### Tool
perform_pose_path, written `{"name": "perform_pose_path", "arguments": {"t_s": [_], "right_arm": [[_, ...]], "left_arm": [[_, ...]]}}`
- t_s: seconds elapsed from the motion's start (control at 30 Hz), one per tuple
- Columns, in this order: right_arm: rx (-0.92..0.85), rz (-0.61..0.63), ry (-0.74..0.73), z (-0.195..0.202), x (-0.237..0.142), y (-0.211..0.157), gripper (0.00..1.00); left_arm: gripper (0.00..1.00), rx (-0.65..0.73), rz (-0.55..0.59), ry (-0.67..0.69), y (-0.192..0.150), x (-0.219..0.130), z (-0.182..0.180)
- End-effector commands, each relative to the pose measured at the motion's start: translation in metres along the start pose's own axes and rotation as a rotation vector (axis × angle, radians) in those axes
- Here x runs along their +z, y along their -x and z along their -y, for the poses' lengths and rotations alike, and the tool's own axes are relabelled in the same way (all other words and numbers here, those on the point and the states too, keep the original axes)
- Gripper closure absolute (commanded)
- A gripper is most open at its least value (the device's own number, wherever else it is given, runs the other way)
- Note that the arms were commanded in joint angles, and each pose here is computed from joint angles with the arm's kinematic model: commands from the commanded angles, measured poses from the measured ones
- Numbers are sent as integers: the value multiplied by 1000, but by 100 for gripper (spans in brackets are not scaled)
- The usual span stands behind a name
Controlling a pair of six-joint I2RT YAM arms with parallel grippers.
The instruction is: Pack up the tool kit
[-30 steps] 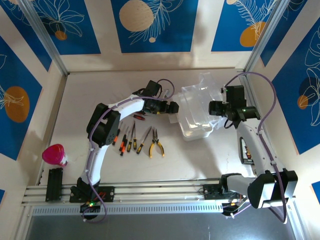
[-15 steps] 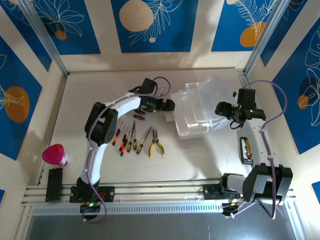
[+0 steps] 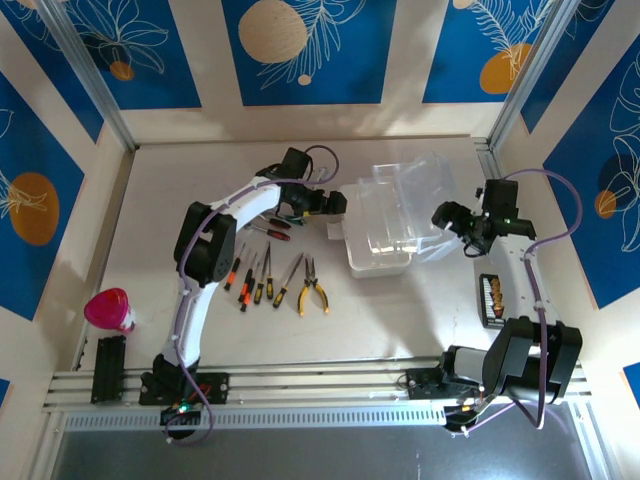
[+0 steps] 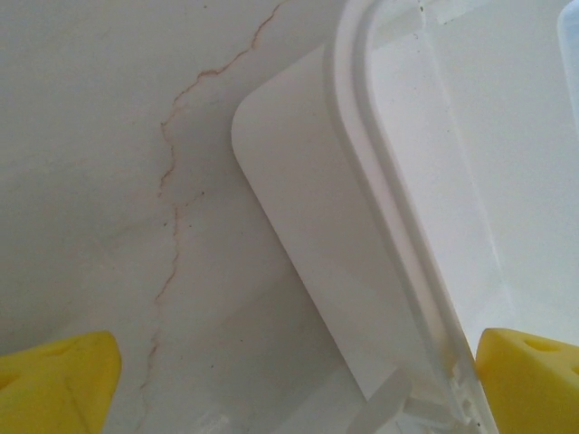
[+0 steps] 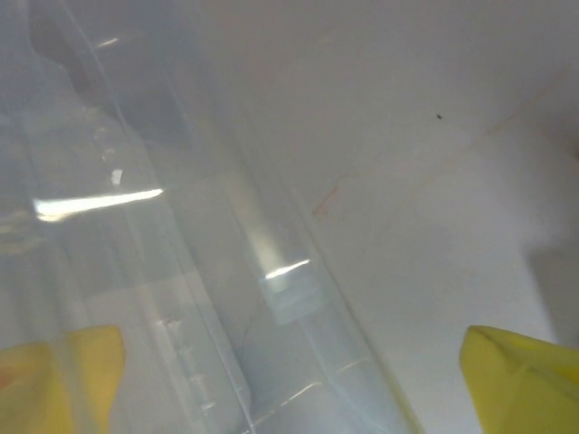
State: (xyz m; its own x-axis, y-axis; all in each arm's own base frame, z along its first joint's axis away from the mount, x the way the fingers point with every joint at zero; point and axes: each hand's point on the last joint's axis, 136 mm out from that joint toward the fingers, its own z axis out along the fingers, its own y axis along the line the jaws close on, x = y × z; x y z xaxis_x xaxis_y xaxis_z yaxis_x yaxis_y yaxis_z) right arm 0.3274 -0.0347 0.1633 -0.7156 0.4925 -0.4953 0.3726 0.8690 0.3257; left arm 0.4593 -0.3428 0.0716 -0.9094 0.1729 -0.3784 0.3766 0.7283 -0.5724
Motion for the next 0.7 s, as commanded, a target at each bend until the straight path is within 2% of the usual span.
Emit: {"name": "perform_pose_path", "arguments": {"t_s": [0.0, 0.4, 0.57, 0.67], "right_arm": [[-21, 22, -47, 3, -23, 11, 1], [-87, 110, -79, -4, -76, 11, 1], [-208, 95, 2, -41, -87, 1, 1], [-285, 65, 53, -72, -82, -7, 1]], "left_arm": [[0, 19, 22, 69, 12, -28, -9], [0, 76, 117, 93, 35, -92, 4], [0, 88, 164, 219, 27, -137, -1], [0, 45, 132, 351, 2, -153, -30]]}}
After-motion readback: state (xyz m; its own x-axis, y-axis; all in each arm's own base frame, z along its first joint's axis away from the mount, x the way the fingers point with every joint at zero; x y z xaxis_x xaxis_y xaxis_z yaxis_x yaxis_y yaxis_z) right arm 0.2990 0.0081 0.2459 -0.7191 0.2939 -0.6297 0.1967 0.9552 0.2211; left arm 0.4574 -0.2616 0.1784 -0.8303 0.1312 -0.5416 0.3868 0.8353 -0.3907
